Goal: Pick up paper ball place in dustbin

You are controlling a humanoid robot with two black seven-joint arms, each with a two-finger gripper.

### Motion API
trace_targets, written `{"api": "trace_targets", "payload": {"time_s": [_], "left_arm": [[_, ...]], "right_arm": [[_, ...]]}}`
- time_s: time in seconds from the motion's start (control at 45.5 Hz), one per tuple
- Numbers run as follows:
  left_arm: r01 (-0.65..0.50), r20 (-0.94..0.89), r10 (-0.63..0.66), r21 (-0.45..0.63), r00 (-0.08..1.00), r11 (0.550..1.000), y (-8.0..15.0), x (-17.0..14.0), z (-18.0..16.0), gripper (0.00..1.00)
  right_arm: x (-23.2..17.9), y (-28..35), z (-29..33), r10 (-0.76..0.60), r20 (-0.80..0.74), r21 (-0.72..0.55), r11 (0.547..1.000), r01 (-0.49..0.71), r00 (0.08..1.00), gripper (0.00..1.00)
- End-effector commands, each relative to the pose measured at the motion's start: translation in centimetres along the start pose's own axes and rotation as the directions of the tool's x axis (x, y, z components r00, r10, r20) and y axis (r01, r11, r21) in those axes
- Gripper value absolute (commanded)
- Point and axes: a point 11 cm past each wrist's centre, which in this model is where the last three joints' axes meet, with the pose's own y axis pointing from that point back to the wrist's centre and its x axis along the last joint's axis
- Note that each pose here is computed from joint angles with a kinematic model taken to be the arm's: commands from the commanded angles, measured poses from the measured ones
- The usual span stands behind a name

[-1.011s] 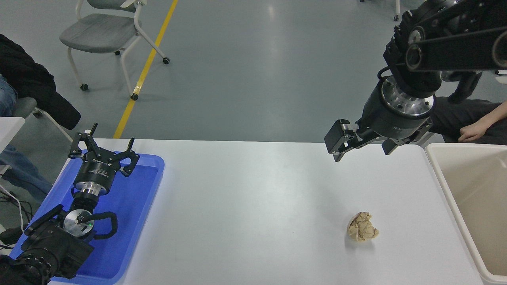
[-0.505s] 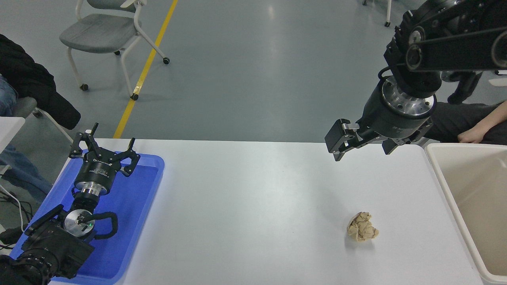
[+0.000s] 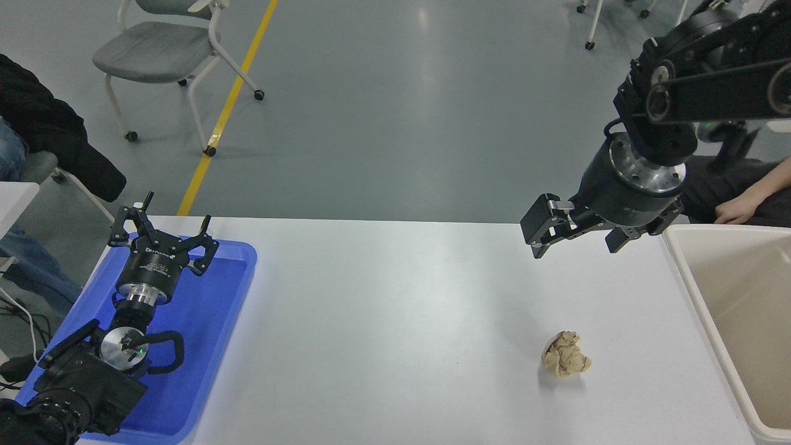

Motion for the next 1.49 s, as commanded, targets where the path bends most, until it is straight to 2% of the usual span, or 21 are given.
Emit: {"api": "trace_targets", "payload": {"time_s": [0.0,0.352,0.637,1.011,1.473], "left_arm": [[0.001,-0.001,-0.001,0.001,1.0,1.0,0.0,0.0,-0.1,1.0],[0.001,-0.001,-0.001,0.001,1.0,1.0,0.0,0.0,-0.1,1.0],[0.003,-0.003,-0.003,0.003,1.0,1.0,-0.1,-0.1,-0.2,1.0],[0.003,-0.002,-0.003,0.002,1.0,1.0,-0.1,-0.1,-0.2,1.0],[0.003,-0.003,-0.003,0.001,1.0,1.0,-0.1,-0.1,-0.1,1.0]], "right_arm": [[-0.8,-4.2,4.2,-0.026,0.014,0.0,1.0,0.026,1.0,1.0],[-1.4,-13.4,5.9,-0.021,0.03,0.106,0.994,0.018,0.999,1.0],[-3.7,-18.7,7.5,-0.031,0.006,0.081,0.996,0.03,1.0,1.0],[-4.5,-22.3,6.5,0.002,0.05,0.117,0.993,-0.008,0.999,1.0],[-6.2,-26.2,6.5,-0.006,0.072,0.098,0.995,-0.001,0.997,1.0]]}}
